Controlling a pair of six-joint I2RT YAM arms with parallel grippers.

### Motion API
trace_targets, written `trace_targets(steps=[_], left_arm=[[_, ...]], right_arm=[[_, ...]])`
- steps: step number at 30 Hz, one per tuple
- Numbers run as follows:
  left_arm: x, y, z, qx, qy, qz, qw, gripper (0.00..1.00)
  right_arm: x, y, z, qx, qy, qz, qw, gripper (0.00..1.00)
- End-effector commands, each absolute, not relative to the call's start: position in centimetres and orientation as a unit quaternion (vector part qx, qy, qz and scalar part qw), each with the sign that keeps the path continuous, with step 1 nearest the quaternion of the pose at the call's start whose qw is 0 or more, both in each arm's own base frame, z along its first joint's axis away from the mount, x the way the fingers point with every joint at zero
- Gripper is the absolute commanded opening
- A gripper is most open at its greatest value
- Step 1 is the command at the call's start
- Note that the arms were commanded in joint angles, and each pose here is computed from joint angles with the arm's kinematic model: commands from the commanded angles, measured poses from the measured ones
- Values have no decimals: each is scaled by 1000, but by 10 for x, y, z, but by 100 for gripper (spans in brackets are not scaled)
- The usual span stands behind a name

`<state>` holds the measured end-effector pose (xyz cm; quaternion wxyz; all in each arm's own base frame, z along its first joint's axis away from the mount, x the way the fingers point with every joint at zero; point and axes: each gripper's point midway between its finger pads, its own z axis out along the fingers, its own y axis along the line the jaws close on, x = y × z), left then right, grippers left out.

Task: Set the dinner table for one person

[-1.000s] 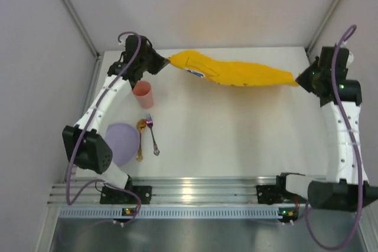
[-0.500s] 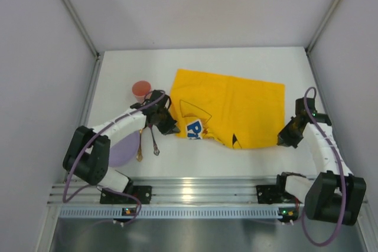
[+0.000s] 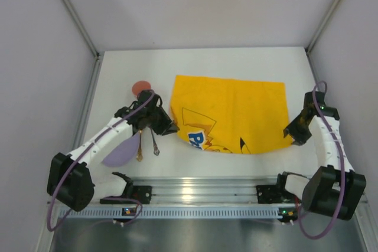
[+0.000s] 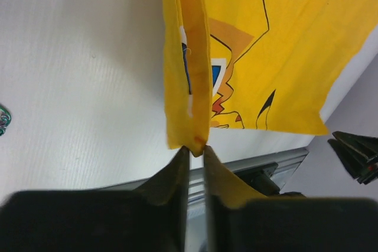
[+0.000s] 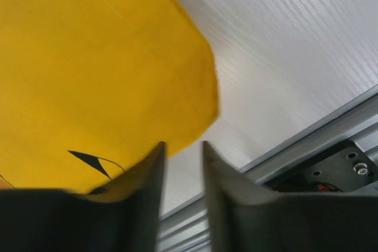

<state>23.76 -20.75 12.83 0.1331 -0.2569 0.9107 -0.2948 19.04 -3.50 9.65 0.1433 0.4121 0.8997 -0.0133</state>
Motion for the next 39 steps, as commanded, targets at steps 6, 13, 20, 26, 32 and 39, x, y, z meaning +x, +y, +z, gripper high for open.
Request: trace_targets(steps=[6,13,20,26,32,39], left_arm=[[219,-210,145,-312,906,-281,57,84],[294,-221,171,-213,926,-263,165,79],[362,-256,144,-135,936,-266,187,75],[413,-283,102,-94,944,-263,175,71],[436,-287,72,-98,949,-258,155,69],[440,-232,51,-136,958,-201,152,69]], right_arm=[[202,-41,109,404,901,-1,158,99],[257,-23,163,377,887,100,245,70],[306,8,123,352,903,166,184,0],[366,5,76,360,909,154,142,0],[420,11,52,349,916,152,130,0],[451,27,16,343,922,147,104,0]])
